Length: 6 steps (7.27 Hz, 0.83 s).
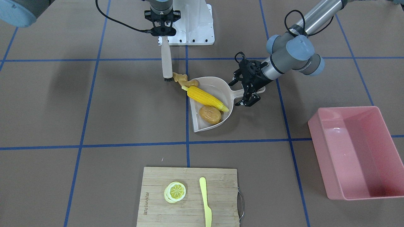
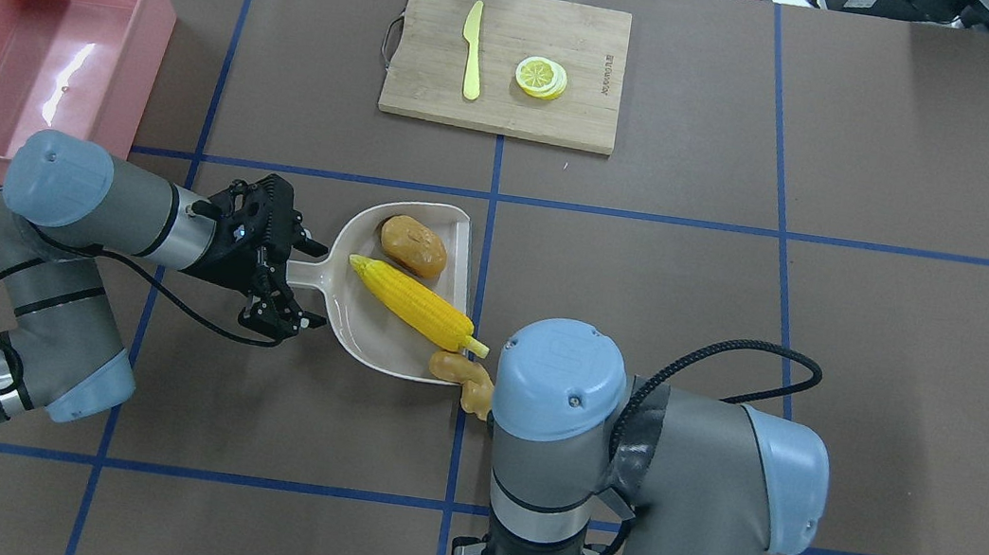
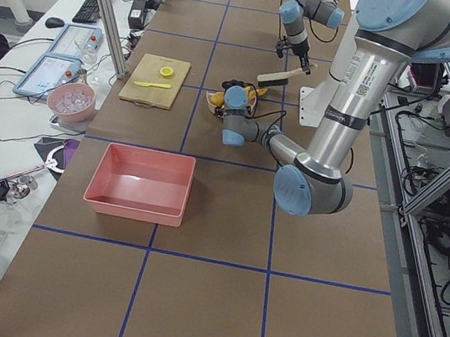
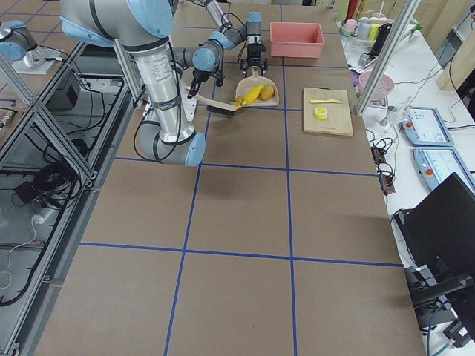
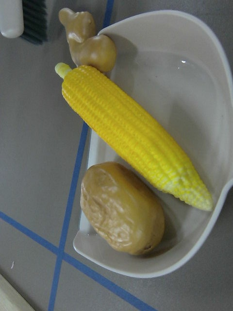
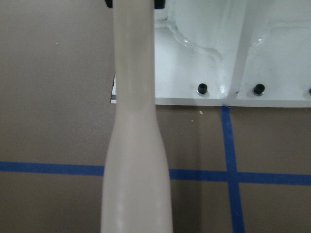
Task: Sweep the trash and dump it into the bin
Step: 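Sweep the ginger from the dustpan's near edge inward with the right gripper's brush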
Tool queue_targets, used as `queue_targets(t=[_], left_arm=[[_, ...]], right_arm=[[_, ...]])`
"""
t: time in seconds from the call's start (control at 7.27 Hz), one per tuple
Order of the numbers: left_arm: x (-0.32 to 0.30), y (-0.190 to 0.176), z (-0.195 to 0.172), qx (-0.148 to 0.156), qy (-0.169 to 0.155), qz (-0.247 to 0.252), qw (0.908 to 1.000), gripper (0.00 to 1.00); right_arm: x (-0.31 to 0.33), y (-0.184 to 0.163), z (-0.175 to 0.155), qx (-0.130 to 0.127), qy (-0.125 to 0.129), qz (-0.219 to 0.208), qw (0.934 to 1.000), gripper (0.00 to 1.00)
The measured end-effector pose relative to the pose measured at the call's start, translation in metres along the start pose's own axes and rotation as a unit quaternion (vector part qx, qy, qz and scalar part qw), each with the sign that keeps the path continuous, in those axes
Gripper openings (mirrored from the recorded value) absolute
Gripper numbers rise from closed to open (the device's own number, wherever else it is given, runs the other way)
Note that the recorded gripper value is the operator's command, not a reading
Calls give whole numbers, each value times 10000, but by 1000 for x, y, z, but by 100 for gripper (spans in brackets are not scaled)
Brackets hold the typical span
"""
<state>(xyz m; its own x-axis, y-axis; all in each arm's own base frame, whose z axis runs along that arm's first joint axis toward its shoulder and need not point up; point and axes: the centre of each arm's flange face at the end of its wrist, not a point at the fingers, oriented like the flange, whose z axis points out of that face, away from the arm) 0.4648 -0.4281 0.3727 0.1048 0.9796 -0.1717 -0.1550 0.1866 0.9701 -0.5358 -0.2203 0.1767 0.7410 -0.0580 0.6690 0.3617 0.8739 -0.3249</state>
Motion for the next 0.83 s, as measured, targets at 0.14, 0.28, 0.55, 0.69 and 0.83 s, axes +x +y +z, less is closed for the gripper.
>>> queue_targets(t=[0.14,0.28,0.55,0.69,0.83], left_arm=[[0,-1,0,5,0,2,10000,97],[0,-1,0,9,1,1,10000,97],[0,-1,0,8,1,-2,10000,97],[0,-1,0,4,0,-4,10000,97],[0,-1,0,3,0,-5,10000,97]], right_arm=[[-11,-10,-7,-7,-45,-53,10000,0],[-24,-21,-16,-7,-88,-70,9999,0],[-53,-46,-24,-27,-81,-46,10000,0],[-70,-59,-27,-41,-54,-11,10000,0],[-89,-72,-33,-50,-30,27,10000,0]])
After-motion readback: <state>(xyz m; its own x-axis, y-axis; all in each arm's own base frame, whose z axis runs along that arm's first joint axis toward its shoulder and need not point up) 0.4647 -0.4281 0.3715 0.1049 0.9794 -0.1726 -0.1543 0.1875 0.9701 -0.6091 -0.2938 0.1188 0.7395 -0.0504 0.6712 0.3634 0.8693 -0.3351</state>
